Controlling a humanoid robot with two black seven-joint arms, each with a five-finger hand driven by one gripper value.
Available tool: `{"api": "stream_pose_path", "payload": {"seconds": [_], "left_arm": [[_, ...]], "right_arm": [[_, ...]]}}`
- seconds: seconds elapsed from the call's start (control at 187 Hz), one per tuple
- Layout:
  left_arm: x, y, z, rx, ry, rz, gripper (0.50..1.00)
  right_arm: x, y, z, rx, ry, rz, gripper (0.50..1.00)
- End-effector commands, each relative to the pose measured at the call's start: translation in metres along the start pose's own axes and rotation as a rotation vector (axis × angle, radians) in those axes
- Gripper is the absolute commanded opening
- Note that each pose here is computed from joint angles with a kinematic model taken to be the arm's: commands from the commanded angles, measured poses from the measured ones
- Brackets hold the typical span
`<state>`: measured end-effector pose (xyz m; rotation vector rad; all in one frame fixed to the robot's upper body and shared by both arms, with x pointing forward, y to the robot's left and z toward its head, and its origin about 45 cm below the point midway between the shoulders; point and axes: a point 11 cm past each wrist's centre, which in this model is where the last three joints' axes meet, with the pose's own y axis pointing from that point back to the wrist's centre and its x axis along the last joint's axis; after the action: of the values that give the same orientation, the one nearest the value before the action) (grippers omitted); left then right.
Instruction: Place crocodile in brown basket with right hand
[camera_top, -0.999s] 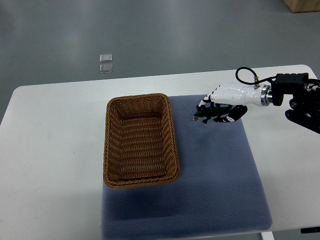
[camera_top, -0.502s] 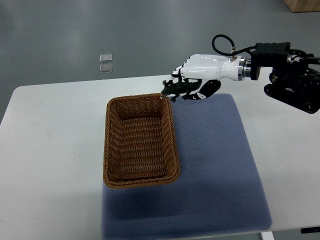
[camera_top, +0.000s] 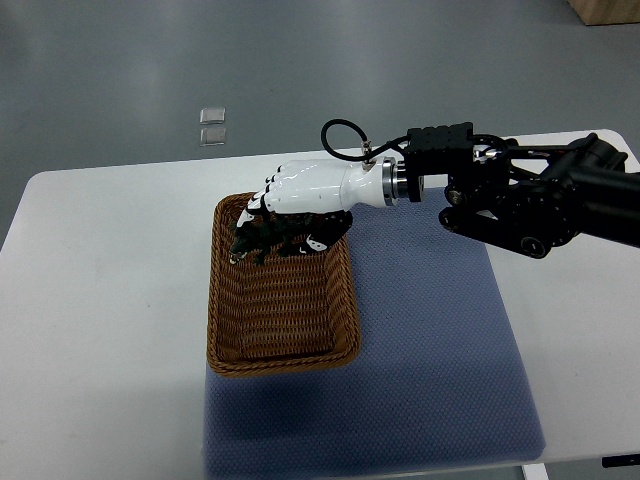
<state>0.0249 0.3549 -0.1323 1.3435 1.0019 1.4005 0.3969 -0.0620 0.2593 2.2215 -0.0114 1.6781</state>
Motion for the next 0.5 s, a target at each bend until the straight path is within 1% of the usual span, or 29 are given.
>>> {"api": "stream_pose_path", "payload": {"seconds": [0.0,0.043,0.059,0.096,0.123,0.16,0.208,0.31,0.497], "left_arm": [[0.0,0.0,0.0,0.0,0.002,0.002,1.0],[0.0,0.0,0.0,0.0,0.0,0.002,1.0],[0.0,0.0,0.0,0.0,0.0,0.002,1.0],[0.0,0.0,0.0,0.0,-0.002,0.002,1.0],[0.0,0.0,0.0,0.0,-0.001,0.002,1.0],[0.0,0.0,0.0,0.0,0.0,0.002,1.0],[0.0,0.0,0.0,0.0,0.0,0.002,1.0],[0.0,0.0,0.0,0.0,0.0,0.002,1.0],[0.0,0.0,0.0,0.0,0.0,0.002,1.0]], "right_arm": [[-0.012,-0.001,-0.001,0.001,-0.017,-0.012,0.786],[-0.015,-0.001,-0.001,0.001,-0.023,-0.013,0.801],[-0.016,-0.001,-0.001,-0.001,-0.024,-0.016,0.817],[-0.018,0.0,0.0,-0.004,-0.027,-0.016,0.838],[-0.019,0.001,0.002,-0.01,-0.029,-0.016,0.864],[-0.019,0.001,0.003,-0.012,-0.028,-0.016,0.87],[-0.019,0.002,0.004,-0.016,-0.028,-0.016,0.895],[-0.018,0.006,0.007,-0.027,-0.026,-0.013,0.913],[-0.01,0.017,0.018,-0.065,-0.045,0.025,0.913]]}}
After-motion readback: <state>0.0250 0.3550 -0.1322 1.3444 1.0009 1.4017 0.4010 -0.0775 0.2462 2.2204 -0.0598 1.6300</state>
